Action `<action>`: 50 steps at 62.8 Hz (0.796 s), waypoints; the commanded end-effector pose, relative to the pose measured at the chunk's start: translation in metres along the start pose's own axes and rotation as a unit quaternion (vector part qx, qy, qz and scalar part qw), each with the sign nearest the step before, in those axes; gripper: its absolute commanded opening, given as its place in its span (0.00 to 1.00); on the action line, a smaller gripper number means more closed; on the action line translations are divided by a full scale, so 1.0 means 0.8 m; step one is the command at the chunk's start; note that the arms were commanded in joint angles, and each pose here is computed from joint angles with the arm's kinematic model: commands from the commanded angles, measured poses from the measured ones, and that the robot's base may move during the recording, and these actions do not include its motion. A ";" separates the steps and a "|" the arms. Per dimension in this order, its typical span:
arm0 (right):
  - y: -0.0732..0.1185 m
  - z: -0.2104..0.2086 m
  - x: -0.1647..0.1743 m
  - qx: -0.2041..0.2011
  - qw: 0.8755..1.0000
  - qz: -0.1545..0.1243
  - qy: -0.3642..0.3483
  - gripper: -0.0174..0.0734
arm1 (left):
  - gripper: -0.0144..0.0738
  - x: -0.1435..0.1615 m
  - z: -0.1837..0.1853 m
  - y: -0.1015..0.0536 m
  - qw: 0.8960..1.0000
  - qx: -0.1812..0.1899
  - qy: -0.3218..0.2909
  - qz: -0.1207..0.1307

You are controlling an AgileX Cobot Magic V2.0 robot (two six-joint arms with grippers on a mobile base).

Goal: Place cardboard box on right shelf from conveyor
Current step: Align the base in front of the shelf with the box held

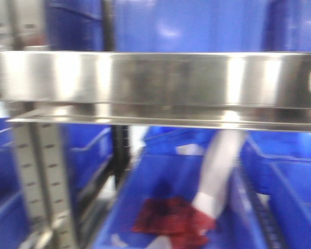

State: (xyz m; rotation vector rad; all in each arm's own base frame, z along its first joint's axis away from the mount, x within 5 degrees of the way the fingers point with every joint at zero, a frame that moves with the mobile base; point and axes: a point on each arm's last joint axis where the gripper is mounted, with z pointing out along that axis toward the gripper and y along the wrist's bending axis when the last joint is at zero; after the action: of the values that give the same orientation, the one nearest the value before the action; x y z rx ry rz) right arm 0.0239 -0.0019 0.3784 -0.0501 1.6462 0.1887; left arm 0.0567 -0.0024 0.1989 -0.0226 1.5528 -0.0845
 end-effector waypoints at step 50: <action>0.002 -0.003 -0.021 -0.006 0.998 -0.010 -0.058 0.35 | 0.03 -0.013 -0.002 0.000 0.999 0.000 -0.053 -0.006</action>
State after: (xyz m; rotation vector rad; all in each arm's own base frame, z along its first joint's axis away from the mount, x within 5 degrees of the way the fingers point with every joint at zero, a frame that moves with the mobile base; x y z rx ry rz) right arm 0.0239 -0.0019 0.3784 -0.0501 1.6462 0.1887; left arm 0.0567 -0.0024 0.1989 -0.0226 1.5528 -0.0845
